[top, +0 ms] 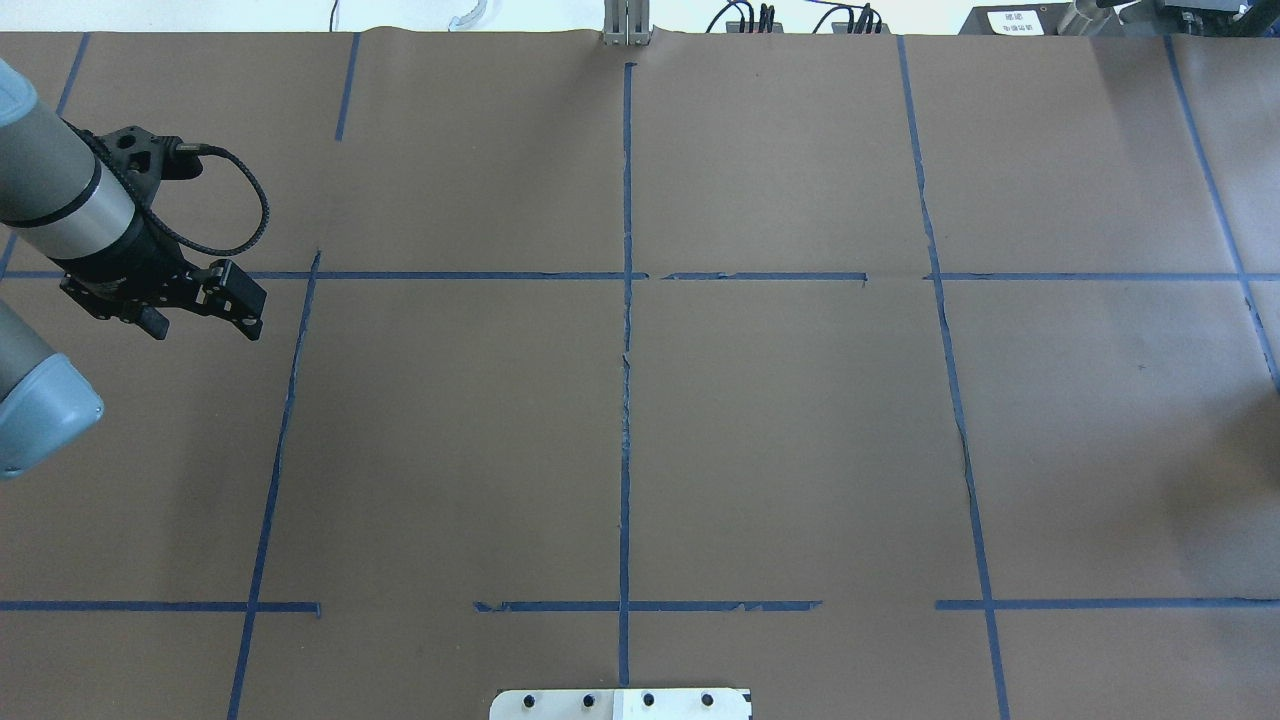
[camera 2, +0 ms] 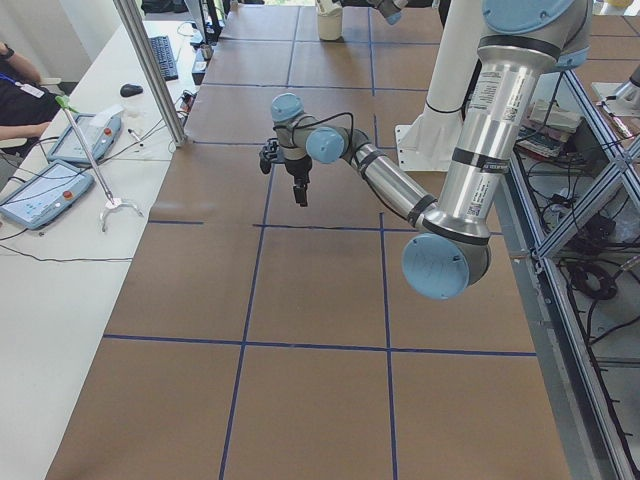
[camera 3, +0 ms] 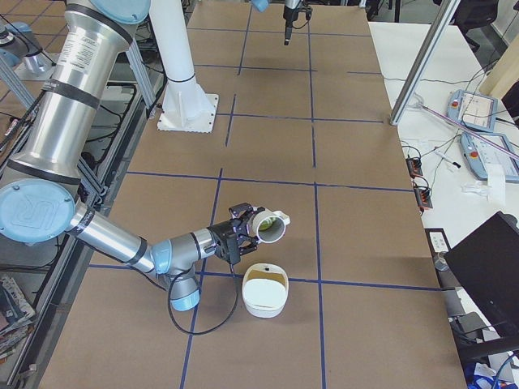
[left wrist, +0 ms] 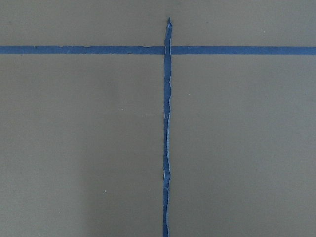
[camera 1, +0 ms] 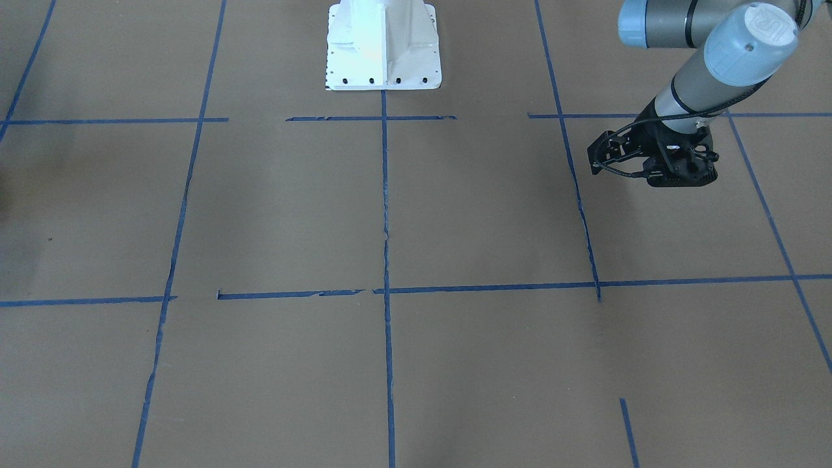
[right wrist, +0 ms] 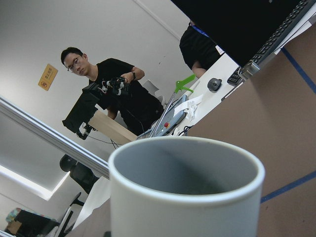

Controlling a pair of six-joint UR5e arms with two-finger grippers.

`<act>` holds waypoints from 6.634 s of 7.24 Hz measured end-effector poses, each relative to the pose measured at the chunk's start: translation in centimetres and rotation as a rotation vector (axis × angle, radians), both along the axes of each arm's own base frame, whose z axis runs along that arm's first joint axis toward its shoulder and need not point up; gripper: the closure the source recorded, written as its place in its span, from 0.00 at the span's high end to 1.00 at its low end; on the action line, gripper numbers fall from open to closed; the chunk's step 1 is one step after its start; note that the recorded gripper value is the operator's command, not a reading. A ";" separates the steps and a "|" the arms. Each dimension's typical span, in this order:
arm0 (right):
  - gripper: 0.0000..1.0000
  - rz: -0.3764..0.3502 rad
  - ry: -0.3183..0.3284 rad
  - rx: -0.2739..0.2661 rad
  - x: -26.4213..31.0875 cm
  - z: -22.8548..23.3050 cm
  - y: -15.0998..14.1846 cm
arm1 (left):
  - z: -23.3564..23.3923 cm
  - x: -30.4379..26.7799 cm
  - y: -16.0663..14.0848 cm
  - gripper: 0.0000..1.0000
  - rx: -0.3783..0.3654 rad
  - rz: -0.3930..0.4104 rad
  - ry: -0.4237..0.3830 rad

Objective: Left arm hands cup to right arm to dump lemon

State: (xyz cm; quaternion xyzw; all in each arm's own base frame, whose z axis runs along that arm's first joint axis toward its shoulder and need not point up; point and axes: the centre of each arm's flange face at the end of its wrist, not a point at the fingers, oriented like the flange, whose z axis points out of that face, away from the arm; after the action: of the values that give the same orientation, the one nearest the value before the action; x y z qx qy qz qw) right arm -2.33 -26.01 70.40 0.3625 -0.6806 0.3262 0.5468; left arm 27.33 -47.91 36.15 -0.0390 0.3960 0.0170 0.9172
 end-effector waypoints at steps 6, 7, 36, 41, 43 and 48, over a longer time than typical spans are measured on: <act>0.03 0.032 -0.592 -0.259 2.6 0.1 -0.7 | -0.3 -0.1 0.1 1.00 0.002 -0.005 0.003; 0.03 0.041 -0.668 -0.283 3.0 0.0 -0.9 | -0.2 -0.1 0.1 1.00 0.002 -0.005 0.002; 0.14 0.052 -0.342 -0.239 6.3 -12.4 -8.4 | -0.2 -0.1 0.4 1.00 -0.005 -0.010 0.002; 0.06 -0.029 0.137 -0.161 -0.8 -19.4 -18.8 | -0.4 0.0 0.3 1.00 -0.005 -0.010 0.004; 0.06 -0.088 0.408 -0.062 -6.3 -21.7 -22.4 | -1.1 0.2 0.2 1.00 0.008 -0.008 0.015; 0.15 -0.236 0.885 0.293 -21.5 -27.6 -24.9 | -6.2 3.3 0.1 1.00 0.068 0.032 0.074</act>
State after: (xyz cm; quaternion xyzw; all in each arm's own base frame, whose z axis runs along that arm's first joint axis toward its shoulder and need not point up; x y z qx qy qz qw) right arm -23.85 -50.90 42.84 0.4599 -0.4577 -0.0233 0.7606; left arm 30.62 -47.79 29.93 -0.0133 0.4282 0.0465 0.9024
